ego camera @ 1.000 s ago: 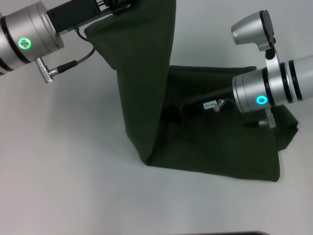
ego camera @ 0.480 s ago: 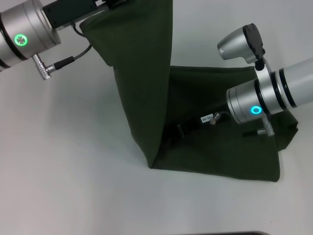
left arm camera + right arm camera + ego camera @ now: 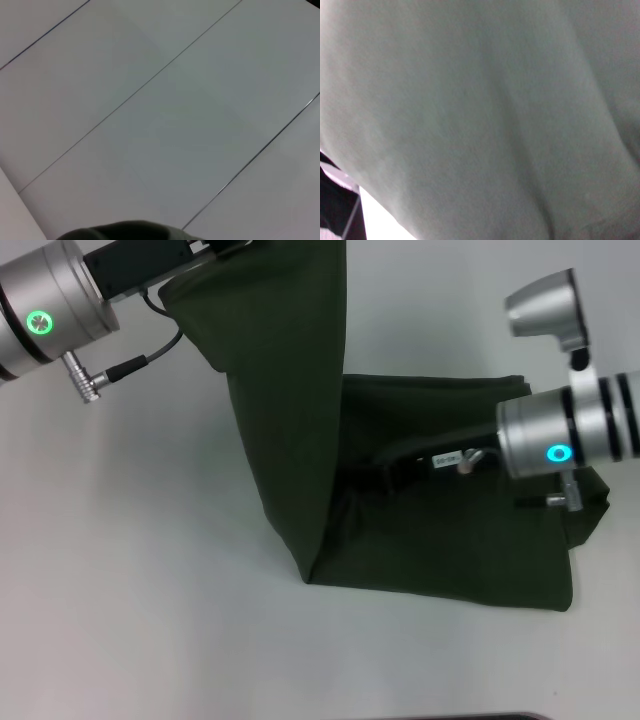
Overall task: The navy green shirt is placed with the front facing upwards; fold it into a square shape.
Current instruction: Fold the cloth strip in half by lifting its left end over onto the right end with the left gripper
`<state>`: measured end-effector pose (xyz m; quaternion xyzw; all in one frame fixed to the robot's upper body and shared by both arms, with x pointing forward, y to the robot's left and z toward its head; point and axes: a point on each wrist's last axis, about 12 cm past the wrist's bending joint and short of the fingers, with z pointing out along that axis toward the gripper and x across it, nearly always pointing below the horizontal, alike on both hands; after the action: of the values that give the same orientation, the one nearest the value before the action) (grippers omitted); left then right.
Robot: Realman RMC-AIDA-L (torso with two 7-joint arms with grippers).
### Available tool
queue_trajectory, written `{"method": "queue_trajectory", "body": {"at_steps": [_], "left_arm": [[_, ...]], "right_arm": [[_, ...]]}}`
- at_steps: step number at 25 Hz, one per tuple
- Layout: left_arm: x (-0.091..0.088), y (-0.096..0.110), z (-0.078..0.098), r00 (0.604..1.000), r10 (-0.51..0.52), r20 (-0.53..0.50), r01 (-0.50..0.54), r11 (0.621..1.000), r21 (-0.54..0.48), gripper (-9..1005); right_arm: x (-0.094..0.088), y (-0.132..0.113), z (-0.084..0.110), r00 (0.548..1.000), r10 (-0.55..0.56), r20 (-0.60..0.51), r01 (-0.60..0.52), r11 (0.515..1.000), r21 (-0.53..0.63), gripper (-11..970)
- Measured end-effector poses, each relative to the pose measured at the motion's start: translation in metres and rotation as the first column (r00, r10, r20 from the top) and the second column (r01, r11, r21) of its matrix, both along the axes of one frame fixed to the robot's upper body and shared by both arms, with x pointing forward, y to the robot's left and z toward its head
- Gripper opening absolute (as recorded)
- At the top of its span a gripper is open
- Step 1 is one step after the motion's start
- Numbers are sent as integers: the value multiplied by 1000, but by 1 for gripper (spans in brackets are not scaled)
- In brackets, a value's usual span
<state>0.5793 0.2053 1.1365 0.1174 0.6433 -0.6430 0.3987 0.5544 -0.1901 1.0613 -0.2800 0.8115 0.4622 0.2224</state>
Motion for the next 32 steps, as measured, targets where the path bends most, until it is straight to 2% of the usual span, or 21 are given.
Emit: {"method": "queue_trajectory", "body": {"at_steps": [3,8,13,18,21,32], "left_arm": [[-1,-1,-1,1000,-7,-1,7,1000,1,17],[-2,-11,-4,999,-38,-18,38,999,-1,17],[-4,-27,-6,996,-89,-30,89,996,-10,18],[-4,-45,-8,990,-137,-44,136,991,-15,18],[-3,-59,-11,986,-156,-61,155,988,-16,18],[-8,-82,-20,980,-171,-98,167,985,-43,17]], "right_arm": [[-2,-12,4,1000,-25,8,25,999,43,40],[-5,-43,5,990,-139,11,138,987,88,40],[-14,-82,5,958,-285,19,280,951,130,40],[-24,-107,9,929,-367,35,355,917,184,40],[-29,-116,10,921,-388,41,373,906,201,41],[-32,-124,14,926,-375,50,358,911,203,40]]}}
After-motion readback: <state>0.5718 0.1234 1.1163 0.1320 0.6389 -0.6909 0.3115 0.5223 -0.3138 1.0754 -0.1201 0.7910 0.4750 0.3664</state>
